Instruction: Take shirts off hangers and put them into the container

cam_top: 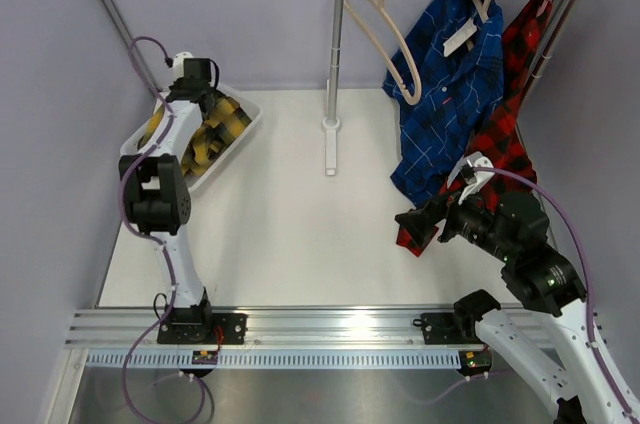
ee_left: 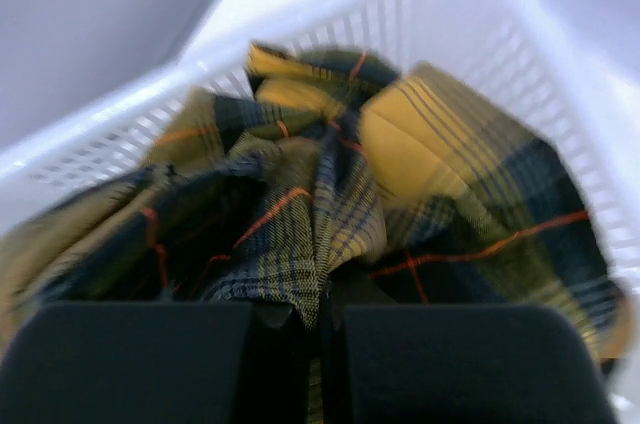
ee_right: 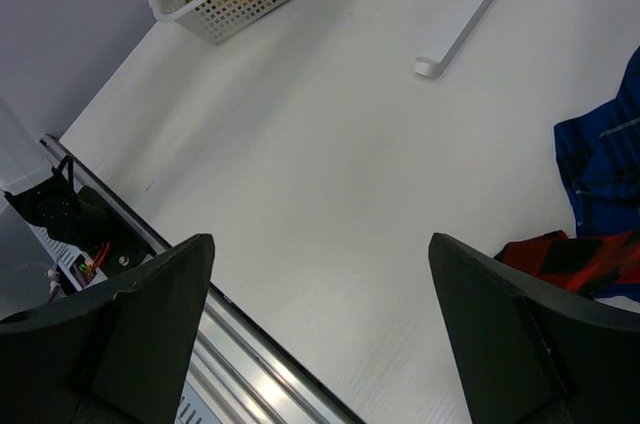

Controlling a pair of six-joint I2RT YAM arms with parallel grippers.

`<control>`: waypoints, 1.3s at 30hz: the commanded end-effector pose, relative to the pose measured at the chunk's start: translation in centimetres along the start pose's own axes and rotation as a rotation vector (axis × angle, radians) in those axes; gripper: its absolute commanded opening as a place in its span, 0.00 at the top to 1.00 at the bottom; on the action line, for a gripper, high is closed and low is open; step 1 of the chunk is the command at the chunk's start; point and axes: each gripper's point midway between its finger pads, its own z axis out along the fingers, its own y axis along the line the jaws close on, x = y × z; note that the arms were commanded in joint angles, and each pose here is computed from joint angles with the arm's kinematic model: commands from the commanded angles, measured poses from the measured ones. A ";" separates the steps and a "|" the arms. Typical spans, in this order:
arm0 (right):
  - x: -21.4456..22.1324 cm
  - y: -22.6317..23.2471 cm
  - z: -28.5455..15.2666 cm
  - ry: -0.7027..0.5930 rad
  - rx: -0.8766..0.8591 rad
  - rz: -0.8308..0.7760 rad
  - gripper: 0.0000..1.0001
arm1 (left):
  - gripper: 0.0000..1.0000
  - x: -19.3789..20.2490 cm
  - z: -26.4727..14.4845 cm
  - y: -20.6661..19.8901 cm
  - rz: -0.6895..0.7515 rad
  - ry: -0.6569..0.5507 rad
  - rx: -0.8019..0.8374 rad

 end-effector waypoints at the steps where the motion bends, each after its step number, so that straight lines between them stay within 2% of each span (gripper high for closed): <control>1: -0.6 0.0 0.5 -0.012 -0.001 -0.003 0.02 | 0.97 2.4 2.1 -1.1 0.069 0.055 0.029; 4: -0.4 -0.2 0.7 0.003 0.004 0.001 0.02 | 0.96 6.3 4.1 -0.7 0.136 0.156 -0.010; 7: -0.4 -0.2 0.7 0.003 0.005 0.004 0.02 | 0.90 8.0 5.1 -0.4 0.158 0.203 -0.024; 10: -0.7 -0.3 0.8 -0.004 0.012 0.001 0.02 | 0.74 7.7 4.5 -0.6 0.150 0.215 -0.008; 14: -1.0 -0.3 0.4 -0.012 0.019 -0.006 0.02 | 0.46 2.5 0.8 -0.8 0.078 0.120 0.055; 15: -1.2 -0.3 0.4 -0.016 0.025 -0.006 0.02 | 0.32 1.1 -0.4 -0.9 0.059 0.094 0.082; 16: -1.7 -0.2 0.2 -0.026 0.025 -0.007 0.02 | 0.25 -1.8 -2.9 -0.5 0.022 0.032 0.111; 18: -2.2 -0.3 0.3 -0.031 0.044 0.002 0.02 | 0.15 -4.5 -5.7 -0.3 -0.022 -0.025 0.159; 19: -3.3 -0.4 0.2 -0.042 0.066 0.021 0.02 | 0.08 -6.7 -8.6 0.0 -0.050 -0.075 0.211; 21: -4.7 -0.1 0.3 -0.054 0.074 0.036 0.02 | 0.04 -8.2 -11.2 0.2 -0.065 -0.114 0.266; 22: -6.7 0.4 -0.2 -0.093 0.074 0.034 0.02 | 0.01 -8.9 -12.6 0.4 -0.072 -0.135 0.293; 23: -7.7 0.6 -0.3 -0.105 0.084 0.050 0.02 | 0.01 -9.8 -14.9 1.2 -0.073 -0.172 0.322; 24: -8.0 -0.1 0.5 -0.078 0.123 0.062 0.02 | 0.01 -10.0 -16.2 1.2 -0.069 -0.183 0.358; 26: -11.4 0.4 -0.2 -0.127 0.149 0.055 0.02 | 0.01 -10.1 -19.6 2.5 -0.071 -0.222 0.401; 27: -11.5 -1.3 0.7 -0.089 0.240 0.067 0.02 | 0.01 -9.7 -20.7 2.6 -0.066 -0.224 0.435; 28: -14.2 -1.0 -0.2 -0.142 0.262 0.055 0.02 | 0.01 -9.3 -21.7 3.0 -0.063 -0.229 0.457; 30: -15.7 -3.5 0.5 -0.141 0.406 0.042 0.01 | 0.01 -7.3 -24.4 3.7 -0.058 -0.229 0.530; 32: -19.3 -4.5 -0.4 -0.218 0.504 0.007 0.01 | 0.01 -5.4 -25.9 3.8 -0.046 -0.215 0.594; 33: -19.6 -5.8 0.9 -0.190 0.558 -0.001 0.01 | 0.01 -3.0 -26.8 3.8 -0.035 -0.183 0.648; 34: -21.8 -5.6 0.2 -0.240 0.581 -0.014 0.01 | 0.01 -1.8 -27.1 3.9 -0.030 -0.169 0.671; 36: -22.9 -7.8 1.5 -0.215 0.666 -0.046 0.01 | 0.01 1.8 -27.4 4.4 0.013 -0.135 0.705; 37: -24.9 -7.7 0.7 -0.262 0.679 -0.051 0.02 | 0.01 2.8 -27.4 4.7 0.024 -0.129 0.704; 39: -26.0 -9.2 1.8 -0.254 0.723 -0.069 0.02 | 0.01 4.3 -27.4 5.2 0.047 -0.145 0.702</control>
